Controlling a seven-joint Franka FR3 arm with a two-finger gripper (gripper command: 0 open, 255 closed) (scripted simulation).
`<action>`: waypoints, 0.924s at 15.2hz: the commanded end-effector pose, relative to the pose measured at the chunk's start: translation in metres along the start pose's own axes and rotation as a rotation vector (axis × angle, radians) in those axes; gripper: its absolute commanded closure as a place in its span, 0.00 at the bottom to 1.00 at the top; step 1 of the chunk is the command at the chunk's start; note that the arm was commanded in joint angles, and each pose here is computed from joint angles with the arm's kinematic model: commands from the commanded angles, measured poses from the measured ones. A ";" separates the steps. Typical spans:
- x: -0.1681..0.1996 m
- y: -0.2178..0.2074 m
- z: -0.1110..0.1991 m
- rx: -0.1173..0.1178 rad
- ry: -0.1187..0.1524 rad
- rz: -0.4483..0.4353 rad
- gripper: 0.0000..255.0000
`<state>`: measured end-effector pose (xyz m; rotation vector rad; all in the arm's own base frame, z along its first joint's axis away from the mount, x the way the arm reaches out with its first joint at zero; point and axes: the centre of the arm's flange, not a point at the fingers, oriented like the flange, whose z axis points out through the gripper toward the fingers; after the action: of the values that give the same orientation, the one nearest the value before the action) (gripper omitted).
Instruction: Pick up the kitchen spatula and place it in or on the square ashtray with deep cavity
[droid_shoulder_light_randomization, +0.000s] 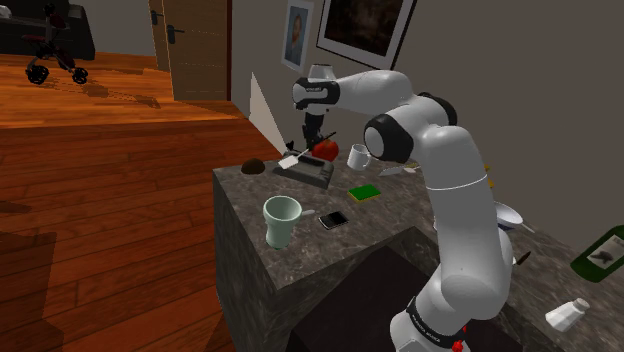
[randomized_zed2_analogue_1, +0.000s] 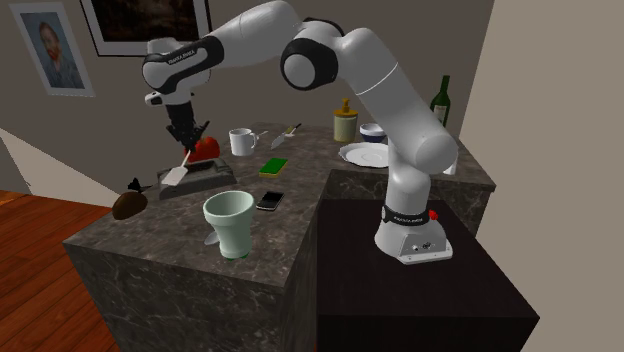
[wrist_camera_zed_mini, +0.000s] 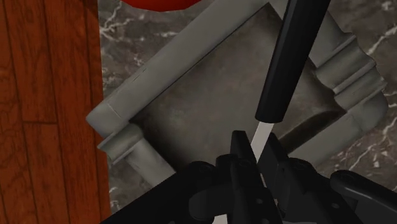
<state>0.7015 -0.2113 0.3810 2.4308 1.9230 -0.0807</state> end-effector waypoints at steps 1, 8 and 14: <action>0.000 0.000 0.010 -0.001 0.000 0.000 1.00; 0.003 0.000 0.047 -0.001 0.000 0.000 1.00; 0.004 0.000 0.062 -0.001 0.000 0.000 1.00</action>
<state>0.7023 -0.2127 0.3241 2.4279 1.9200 -0.0757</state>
